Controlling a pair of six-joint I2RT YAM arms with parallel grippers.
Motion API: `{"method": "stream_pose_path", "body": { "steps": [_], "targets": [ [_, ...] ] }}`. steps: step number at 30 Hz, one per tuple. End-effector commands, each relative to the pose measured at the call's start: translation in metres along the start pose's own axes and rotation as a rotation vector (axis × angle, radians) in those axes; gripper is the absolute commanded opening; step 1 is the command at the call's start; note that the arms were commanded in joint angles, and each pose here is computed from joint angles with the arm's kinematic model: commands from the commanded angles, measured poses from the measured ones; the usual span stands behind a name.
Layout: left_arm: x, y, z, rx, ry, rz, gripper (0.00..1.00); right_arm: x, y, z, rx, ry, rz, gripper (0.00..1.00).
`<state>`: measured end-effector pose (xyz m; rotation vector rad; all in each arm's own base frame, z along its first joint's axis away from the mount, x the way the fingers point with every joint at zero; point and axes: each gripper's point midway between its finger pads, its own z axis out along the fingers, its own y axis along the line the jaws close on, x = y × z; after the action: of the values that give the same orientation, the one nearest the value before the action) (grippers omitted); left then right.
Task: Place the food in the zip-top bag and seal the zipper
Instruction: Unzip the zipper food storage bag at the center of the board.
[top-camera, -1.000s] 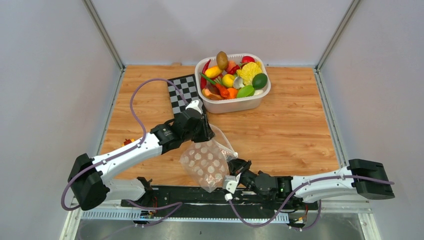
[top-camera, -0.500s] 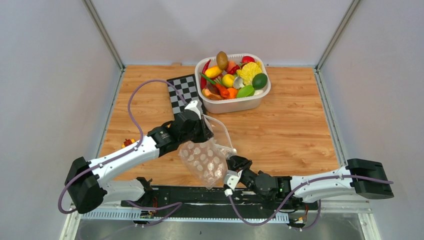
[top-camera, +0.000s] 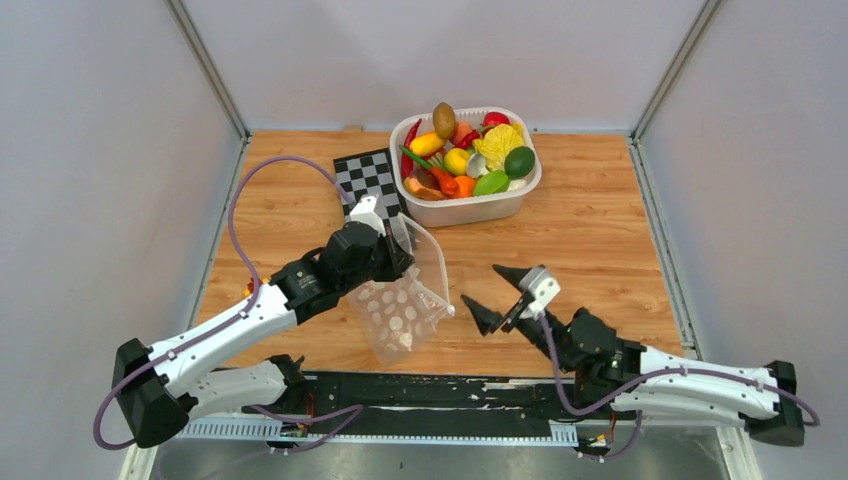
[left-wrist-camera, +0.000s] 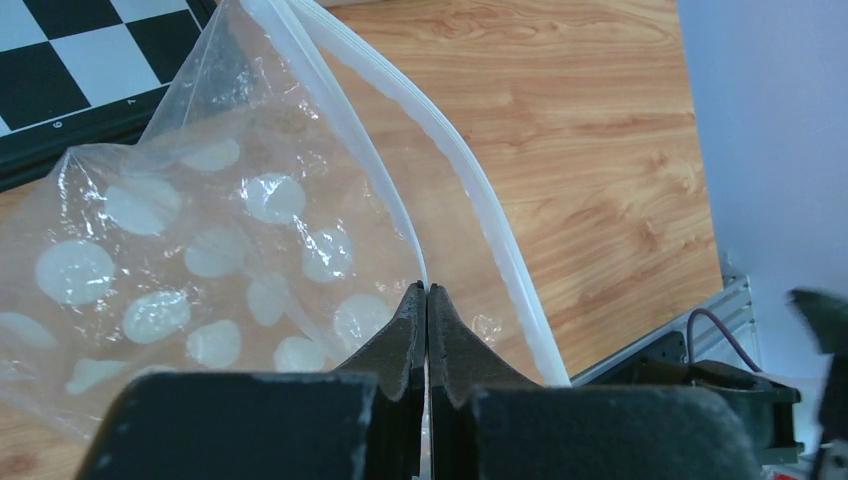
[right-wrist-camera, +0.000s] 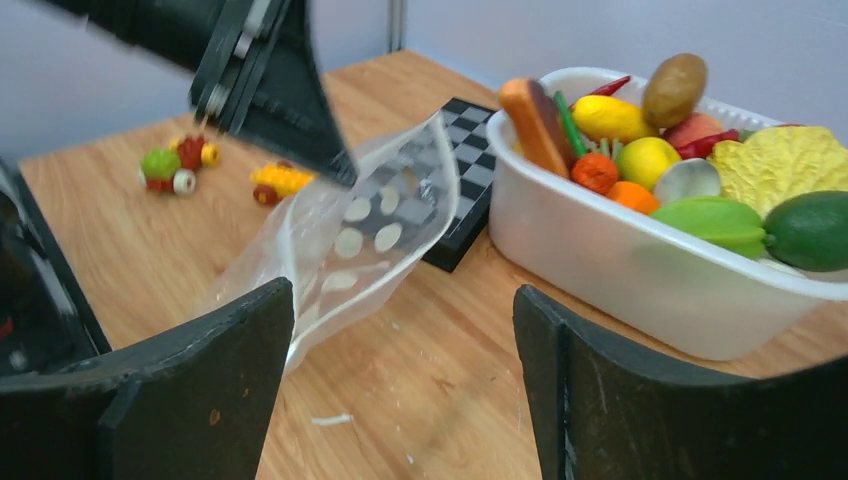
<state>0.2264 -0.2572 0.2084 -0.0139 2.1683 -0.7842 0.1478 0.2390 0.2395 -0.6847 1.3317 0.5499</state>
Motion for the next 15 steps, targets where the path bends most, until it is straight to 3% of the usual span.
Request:
{"method": "stream_pose_path", "body": {
  "steps": [1,9,15],
  "targets": [
    [0.003,0.002,-0.001,0.012,0.0,0.047,0.0,-0.009,-0.011,0.002,-0.001,0.108,0.27,0.8],
    [0.006,-0.017,-0.005,0.114,0.027,0.086,0.0,0.026,-0.005,0.041,-0.021,0.427,0.554,0.73],
    [0.008,-0.021,-0.01,0.148,0.03,0.096,0.0,0.045,0.022,0.058,-0.121,0.501,0.692,0.67]
  ]
}}
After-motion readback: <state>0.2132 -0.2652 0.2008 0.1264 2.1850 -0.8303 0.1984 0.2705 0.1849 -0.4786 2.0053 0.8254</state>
